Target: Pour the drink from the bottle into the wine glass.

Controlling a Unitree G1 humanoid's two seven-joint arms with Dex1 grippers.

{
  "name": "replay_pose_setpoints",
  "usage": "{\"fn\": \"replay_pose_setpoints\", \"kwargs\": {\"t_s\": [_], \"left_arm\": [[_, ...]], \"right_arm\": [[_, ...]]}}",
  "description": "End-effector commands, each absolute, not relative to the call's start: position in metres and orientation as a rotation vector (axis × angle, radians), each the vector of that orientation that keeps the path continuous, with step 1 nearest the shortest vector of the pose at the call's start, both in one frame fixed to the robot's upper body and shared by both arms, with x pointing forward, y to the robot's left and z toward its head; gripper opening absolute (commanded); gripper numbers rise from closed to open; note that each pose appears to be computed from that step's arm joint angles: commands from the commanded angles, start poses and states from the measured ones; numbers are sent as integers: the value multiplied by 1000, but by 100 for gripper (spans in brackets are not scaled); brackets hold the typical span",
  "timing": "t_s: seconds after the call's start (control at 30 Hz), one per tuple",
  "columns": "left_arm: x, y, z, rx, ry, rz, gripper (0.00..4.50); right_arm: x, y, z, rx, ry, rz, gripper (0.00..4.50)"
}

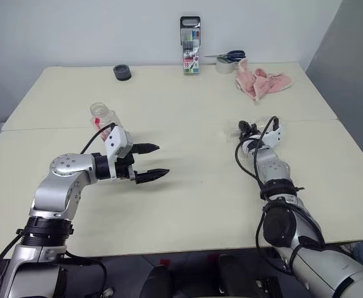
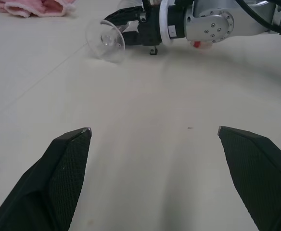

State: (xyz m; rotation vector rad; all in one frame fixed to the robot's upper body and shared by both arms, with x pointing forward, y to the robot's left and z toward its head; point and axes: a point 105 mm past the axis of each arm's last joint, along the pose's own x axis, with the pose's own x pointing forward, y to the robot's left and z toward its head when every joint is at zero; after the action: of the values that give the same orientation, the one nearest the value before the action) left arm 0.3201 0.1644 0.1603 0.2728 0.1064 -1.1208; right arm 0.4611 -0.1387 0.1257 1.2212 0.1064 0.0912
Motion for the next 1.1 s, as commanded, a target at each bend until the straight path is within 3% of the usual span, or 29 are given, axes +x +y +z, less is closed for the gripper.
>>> {"fn": "replay_pose_setpoints", "kwargs": {"t_s": [0.03,0.07,0.13,0.2,0.4,0.57,0.87,1.1], "left_arm": [[318,158,171,314,64,-1128,450],[318,157,171,313,65,-1126,450],[317,158,170,311,72,-1113,450],[316,158,168,309,78,-1105,450],[310,161,160,306,107,-1069,450],[307,171,154,301,123,-1019,450],[308,200,153,271,115,-836,450],[306,209,158,272,102,-776,450]], "right_arm": [[459,-125,142,1041,64,199,42],[457,-119,145,964,57,227,18],[446,-100,144,571,21,305,18],[437,-85,138,335,-3,361,18],[410,-67,88,-86,-1,436,18],[398,-59,58,-209,53,508,18],[418,-20,140,-86,-215,631,18],[422,7,132,-134,-145,722,18]]}}
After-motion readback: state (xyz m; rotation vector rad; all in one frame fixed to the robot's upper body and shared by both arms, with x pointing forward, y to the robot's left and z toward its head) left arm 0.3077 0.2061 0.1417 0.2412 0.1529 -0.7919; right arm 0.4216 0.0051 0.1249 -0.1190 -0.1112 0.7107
